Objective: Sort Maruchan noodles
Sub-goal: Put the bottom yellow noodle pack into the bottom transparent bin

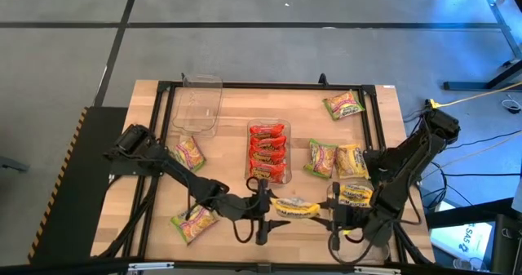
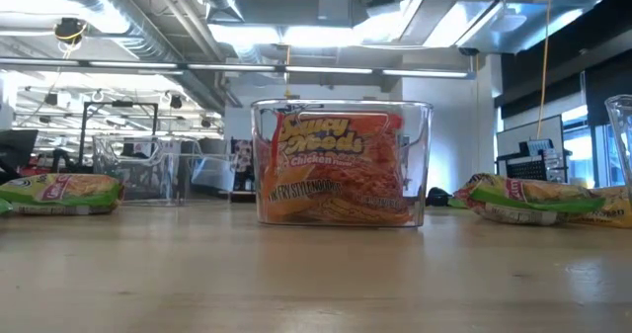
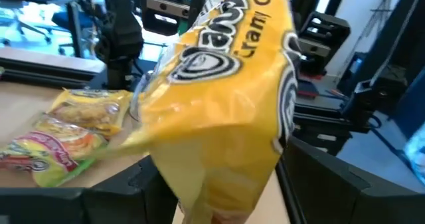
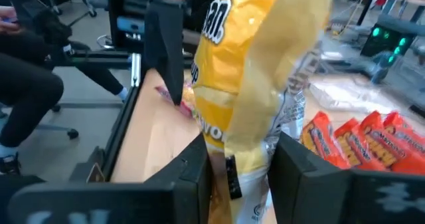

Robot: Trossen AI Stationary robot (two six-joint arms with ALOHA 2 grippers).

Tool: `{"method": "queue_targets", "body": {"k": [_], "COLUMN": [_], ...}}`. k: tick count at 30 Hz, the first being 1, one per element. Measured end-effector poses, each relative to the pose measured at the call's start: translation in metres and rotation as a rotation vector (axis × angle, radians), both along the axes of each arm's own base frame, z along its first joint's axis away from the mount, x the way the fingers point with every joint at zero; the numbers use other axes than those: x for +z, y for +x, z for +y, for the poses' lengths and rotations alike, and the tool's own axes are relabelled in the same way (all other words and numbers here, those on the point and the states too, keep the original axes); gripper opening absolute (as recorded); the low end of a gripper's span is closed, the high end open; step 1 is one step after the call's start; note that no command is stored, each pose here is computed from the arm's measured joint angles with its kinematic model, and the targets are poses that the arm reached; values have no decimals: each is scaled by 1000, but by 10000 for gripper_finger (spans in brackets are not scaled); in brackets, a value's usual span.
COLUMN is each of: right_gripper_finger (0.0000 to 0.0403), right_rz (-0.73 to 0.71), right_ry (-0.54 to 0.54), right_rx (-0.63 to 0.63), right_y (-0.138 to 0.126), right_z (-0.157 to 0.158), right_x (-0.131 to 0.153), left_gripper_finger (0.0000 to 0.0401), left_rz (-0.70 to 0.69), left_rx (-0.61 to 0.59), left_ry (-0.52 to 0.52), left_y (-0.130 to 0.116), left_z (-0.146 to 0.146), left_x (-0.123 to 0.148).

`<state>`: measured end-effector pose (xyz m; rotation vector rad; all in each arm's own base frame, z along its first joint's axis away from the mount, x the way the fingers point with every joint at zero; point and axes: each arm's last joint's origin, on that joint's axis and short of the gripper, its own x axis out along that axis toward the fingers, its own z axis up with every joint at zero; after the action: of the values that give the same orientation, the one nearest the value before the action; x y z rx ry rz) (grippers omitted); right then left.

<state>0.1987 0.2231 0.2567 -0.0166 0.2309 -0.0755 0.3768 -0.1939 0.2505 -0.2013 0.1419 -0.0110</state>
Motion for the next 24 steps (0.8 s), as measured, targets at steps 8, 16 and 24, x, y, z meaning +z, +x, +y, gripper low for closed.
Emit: {"method": "queue_targets", "body": {"k": [8, 16, 24], "right_gripper_finger": [89, 120, 228], "right_rz": [-38, -27, 25], "right_ry": [-27, -9, 44], "right_rx": [-5, 16, 62], "right_y": [2, 1, -12], "right_z": [1, 1, -8], "right_x": [5, 4, 14], "left_gripper_finger": [200, 141, 140], "left_rz": [-1, 1, 64], "left_rx": [19, -2, 46], "left_ry": [-4, 22, 67], "left_y": [5, 3, 1], "left_z": [10, 6, 5], "left_x": [0, 0, -7]}}
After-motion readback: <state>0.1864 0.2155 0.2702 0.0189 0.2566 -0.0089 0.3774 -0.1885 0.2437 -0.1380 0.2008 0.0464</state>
